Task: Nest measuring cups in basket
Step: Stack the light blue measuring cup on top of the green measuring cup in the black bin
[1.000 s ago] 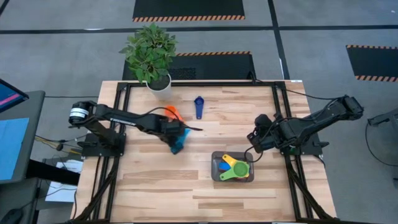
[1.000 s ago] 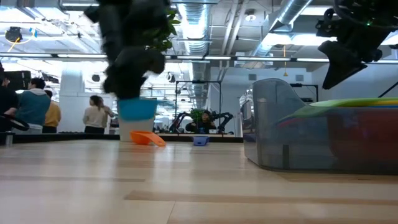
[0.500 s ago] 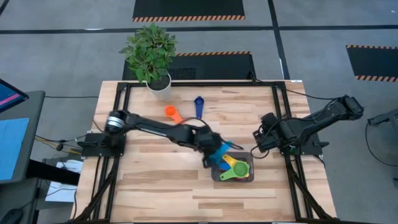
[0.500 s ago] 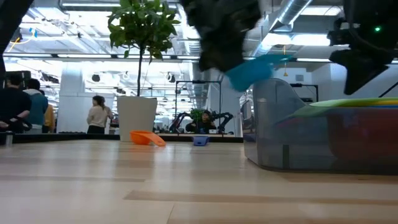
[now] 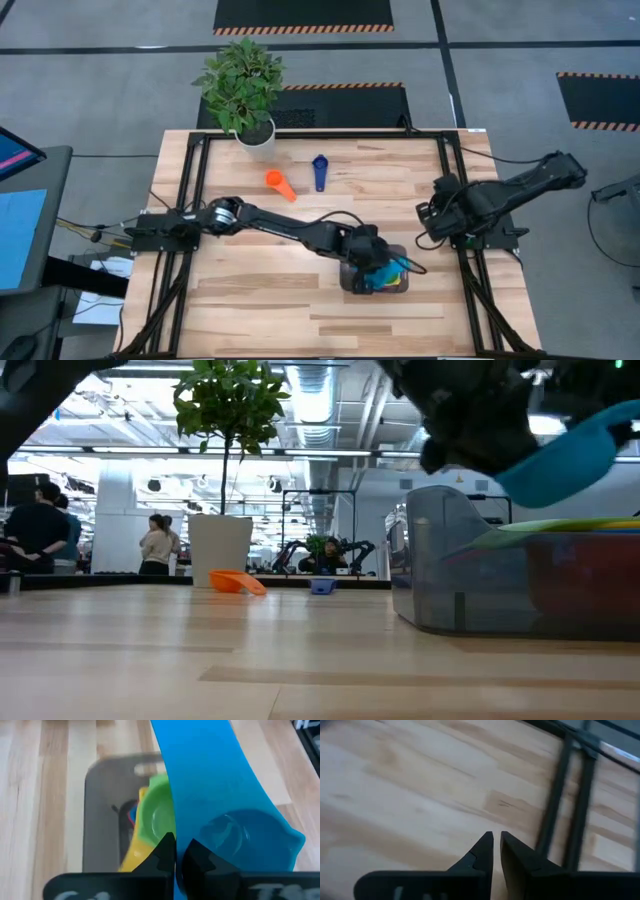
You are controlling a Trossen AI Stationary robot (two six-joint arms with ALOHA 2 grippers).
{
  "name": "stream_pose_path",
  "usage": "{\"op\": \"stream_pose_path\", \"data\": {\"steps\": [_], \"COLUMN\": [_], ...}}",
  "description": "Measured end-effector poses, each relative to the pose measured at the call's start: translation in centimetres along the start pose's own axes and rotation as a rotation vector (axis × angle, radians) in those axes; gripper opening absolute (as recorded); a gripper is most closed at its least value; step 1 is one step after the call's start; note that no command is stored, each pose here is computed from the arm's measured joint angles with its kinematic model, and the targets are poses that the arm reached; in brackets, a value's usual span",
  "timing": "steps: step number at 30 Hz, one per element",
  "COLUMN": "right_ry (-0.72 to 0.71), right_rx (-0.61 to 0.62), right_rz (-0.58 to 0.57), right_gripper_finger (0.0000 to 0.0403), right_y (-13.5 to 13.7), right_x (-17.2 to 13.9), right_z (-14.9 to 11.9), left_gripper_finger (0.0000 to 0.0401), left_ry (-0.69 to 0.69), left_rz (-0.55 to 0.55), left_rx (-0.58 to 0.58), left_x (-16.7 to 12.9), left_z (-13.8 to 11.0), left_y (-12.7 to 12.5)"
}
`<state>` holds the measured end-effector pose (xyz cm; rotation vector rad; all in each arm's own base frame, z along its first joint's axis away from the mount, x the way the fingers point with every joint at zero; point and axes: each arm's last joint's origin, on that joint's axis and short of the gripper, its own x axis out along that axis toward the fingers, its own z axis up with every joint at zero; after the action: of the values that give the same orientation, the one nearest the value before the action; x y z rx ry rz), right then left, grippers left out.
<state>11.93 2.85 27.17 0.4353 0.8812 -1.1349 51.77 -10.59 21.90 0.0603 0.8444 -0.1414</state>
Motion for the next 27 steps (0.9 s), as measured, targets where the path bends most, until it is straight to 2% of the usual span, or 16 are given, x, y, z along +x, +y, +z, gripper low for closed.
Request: {"op": "stream_pose_path", "data": {"steps": [5, 9, 19, 27], "right_ry": [-0.014, -0.022, -0.025, -0.022], "right_rx": [-0.048, -0.074, -0.121, -0.132], "right_rz": [0.147, 0.213, 0.255, 0.262], "right_gripper_finger": [0.0048, 0.0039, 0.0021, 0.0041], "right_y": [-0.2, -0.2, 0.0, 0.0], "right_x": [-2.8, -4.1, -4.8, -4.9], "right_z": [1.2, 1.5, 1.0, 0.9], "left_gripper_finger": [0.0, 0.0, 0.0, 0.0], "left_ry": [-0.035, -0.054, -0.116, -0.086], "left_rz": [0.035, 0.034, 0.023, 0.009], "left_rx": [0.037, 0.037, 0.055, 0.06], "left_x": [0.0, 0.1, 0.1, 3.0], "left_z": [0.8, 1.0, 1.6, 0.2], "left_y": [1.0, 1.6, 1.3, 1.2]}}
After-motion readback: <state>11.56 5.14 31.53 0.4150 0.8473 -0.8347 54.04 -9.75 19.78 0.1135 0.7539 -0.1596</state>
